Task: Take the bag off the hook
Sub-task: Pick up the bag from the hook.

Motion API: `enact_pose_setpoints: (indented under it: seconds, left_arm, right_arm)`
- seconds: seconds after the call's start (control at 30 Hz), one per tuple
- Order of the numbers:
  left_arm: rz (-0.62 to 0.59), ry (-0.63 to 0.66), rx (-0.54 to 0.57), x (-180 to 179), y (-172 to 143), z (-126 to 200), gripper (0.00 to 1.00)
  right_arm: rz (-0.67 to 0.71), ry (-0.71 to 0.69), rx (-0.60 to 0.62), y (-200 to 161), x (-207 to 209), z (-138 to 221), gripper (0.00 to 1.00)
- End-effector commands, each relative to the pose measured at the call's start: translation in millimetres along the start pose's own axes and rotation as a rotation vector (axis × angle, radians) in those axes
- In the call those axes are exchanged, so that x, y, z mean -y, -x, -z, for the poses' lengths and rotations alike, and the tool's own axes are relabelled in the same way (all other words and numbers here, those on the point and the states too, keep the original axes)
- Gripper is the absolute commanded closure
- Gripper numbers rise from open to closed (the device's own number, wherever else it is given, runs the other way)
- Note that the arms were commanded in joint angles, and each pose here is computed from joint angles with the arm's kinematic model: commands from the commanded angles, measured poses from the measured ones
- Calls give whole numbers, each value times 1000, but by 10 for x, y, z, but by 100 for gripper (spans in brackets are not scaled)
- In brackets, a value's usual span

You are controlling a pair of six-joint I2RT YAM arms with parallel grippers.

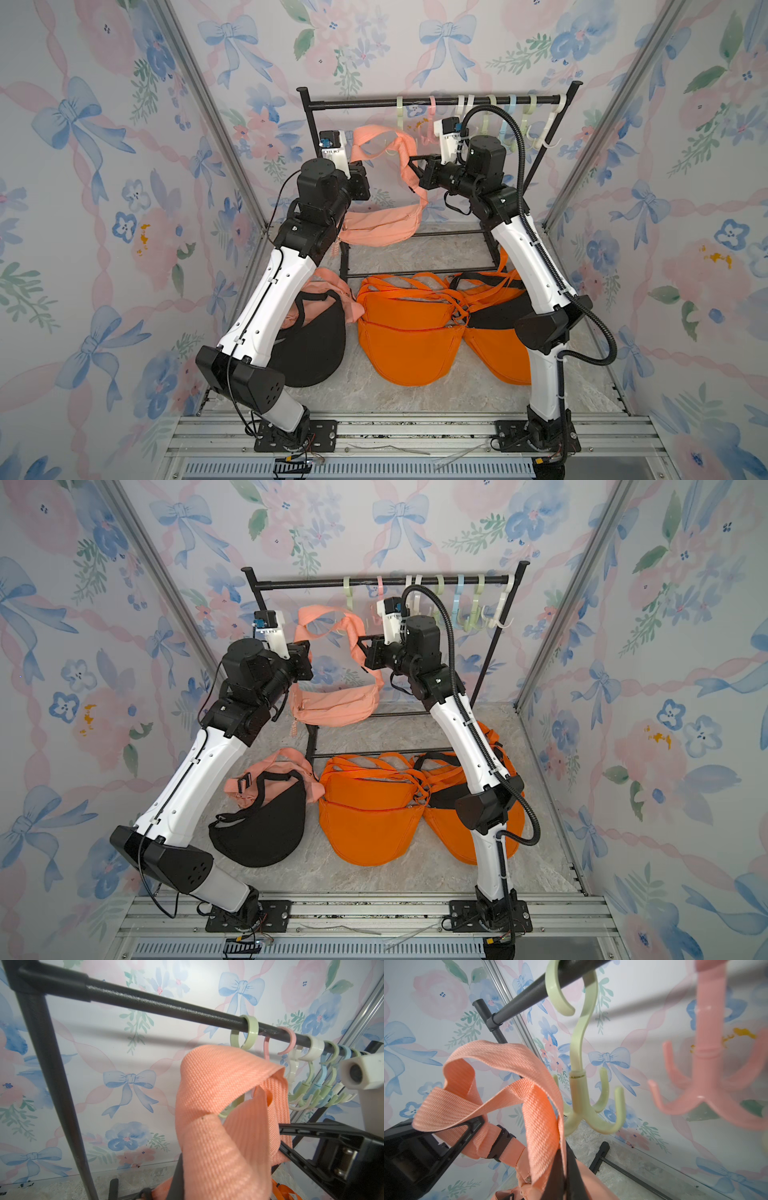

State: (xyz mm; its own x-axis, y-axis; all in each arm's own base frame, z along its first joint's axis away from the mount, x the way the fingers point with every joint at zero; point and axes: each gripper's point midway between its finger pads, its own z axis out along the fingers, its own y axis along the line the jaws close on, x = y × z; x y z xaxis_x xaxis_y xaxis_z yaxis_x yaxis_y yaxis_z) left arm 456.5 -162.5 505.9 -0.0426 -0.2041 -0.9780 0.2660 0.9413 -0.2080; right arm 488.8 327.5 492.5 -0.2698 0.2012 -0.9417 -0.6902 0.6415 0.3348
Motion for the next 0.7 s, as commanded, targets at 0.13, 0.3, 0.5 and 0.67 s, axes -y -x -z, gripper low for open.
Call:
enact_pose_setpoints:
  seconds: [0.13, 0.3, 0.5, 0.67]
  left_arm:
    - [-36, 0, 55, 67, 216, -139, 100]
    - [-37, -24, 61, 143, 297, -262, 100]
    - [-49, -49, 88, 243, 427, -192, 100]
    - [-63, -51, 100, 301, 511, -11, 100]
  right_arm:
    - [37, -60, 163, 476, -43, 166, 100]
    - [74, -76, 232, 694, -121, 298, 100]
    - [167, -92, 260, 799, -349, 501, 100]
    - [271, -101, 285, 786, -667, 738, 100]
